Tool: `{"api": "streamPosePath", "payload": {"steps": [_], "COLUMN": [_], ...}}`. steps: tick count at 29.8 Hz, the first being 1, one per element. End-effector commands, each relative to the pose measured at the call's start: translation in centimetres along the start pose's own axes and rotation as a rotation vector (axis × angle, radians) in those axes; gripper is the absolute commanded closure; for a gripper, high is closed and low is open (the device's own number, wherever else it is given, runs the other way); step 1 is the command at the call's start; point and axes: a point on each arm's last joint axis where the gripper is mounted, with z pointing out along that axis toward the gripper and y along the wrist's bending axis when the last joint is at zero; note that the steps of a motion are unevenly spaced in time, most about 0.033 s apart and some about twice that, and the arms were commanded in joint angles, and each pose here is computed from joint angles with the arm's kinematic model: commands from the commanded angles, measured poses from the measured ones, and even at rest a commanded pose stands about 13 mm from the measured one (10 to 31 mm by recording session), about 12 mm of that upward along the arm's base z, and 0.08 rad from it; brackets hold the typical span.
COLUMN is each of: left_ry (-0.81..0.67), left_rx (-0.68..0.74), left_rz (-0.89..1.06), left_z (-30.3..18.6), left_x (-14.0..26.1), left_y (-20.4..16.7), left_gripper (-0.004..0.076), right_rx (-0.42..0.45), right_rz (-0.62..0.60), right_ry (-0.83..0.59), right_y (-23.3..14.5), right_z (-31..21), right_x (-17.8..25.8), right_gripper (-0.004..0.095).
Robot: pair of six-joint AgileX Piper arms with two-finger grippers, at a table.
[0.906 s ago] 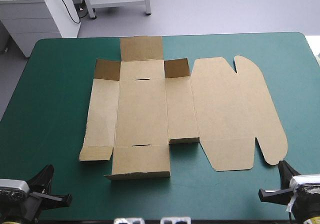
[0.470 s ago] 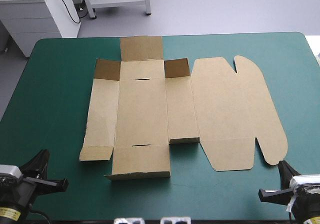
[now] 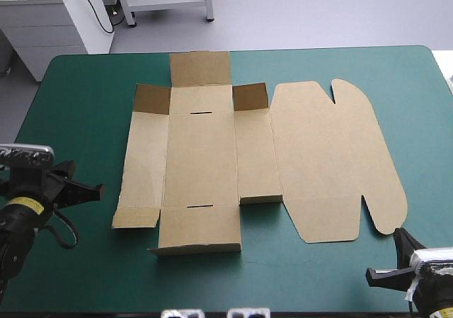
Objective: Fold the box
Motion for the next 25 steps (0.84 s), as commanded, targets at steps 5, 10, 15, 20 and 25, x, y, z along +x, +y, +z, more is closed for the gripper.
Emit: {"api": "streamPosePath", "payload": {"steps": [5,10,15,20,25], "left_ry": [0.055,0.173,0.227,0.190,0.219], "left_rx": [0.010,0.023,0.024,0.207,0.358], "left_rz": [0.081,0.142,0.013,-0.180,-0.352], "left_z": [4.4,7.7,9.8,10.8,12.6], "left_x": [-2.7,-2.0,-1.8,-2.0,-1.6], "left_y": [0.0,-0.1,2.1,4.6,7.3], "left_gripper": [0.0717,0.0709,0.0709,0.0709,0.0709], "right_rx": [0.007,0.007,0.007,0.007,0.007], "right_rz": [-0.001,-0.001,-0.001,-0.001,-0.001], "right_ry": [-0.120,-0.120,-0.120,-0.120,-0.120], "right_y": [0.1,0.1,0.1,0.1,0.1], "right_z": [-0.8,-0.8,-0.8,-0.8,-0.8], "right_x": [-1.2,-1.2,-1.2,-1.2,-1.2], "right_gripper": [0.0928,0.0928,0.0928,0.0928,0.0928]}}
